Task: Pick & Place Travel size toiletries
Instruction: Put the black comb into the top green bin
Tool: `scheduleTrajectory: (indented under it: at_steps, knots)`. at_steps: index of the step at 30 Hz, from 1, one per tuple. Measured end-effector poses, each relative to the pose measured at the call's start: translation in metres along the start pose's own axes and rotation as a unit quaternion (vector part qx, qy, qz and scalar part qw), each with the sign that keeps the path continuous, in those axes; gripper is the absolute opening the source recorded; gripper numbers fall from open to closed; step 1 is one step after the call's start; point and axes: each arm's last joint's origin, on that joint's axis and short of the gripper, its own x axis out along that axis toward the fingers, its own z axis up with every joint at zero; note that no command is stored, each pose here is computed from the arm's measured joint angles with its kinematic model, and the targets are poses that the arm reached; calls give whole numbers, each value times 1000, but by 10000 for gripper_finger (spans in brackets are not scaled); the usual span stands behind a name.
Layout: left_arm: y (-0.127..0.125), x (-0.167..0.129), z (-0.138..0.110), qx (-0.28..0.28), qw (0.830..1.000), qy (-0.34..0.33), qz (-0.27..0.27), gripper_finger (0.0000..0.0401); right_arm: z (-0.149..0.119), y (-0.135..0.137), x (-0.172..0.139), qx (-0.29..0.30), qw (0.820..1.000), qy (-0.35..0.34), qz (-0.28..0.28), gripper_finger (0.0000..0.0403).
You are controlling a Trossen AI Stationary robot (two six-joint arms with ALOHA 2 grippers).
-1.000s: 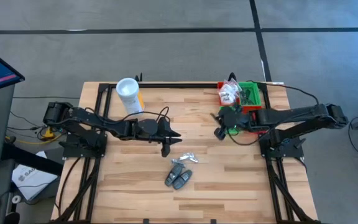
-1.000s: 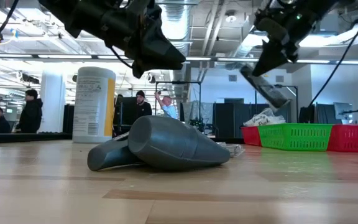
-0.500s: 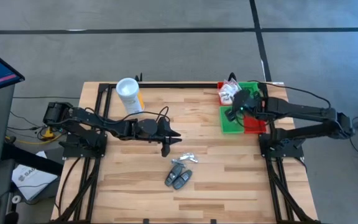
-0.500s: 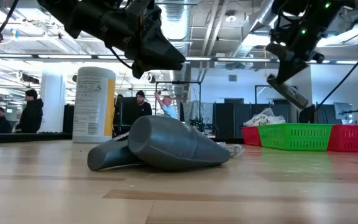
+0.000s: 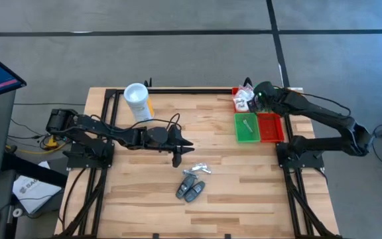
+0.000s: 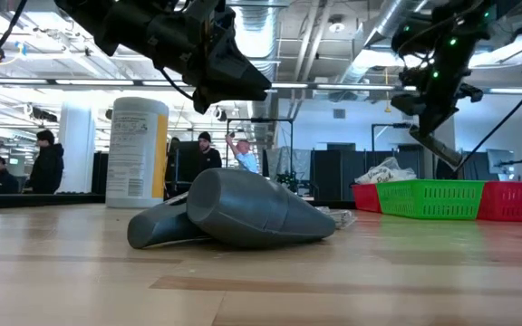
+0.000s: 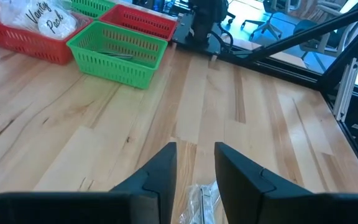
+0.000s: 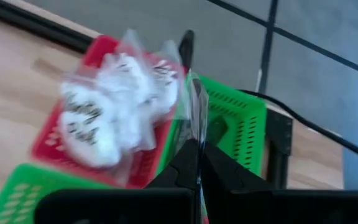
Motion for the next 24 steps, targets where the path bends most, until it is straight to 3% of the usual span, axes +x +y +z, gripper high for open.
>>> scheduleTrajectory:
  at_steps: [14,24]
  knots:
    - [0,0,2,-1,1000,-7,-3,102,11,-2,72,-25,995,70,-59,0]
    - [0,0,2,-1,1000,-7,-3,102,10,-8,91,-23,993,97,-69,0]
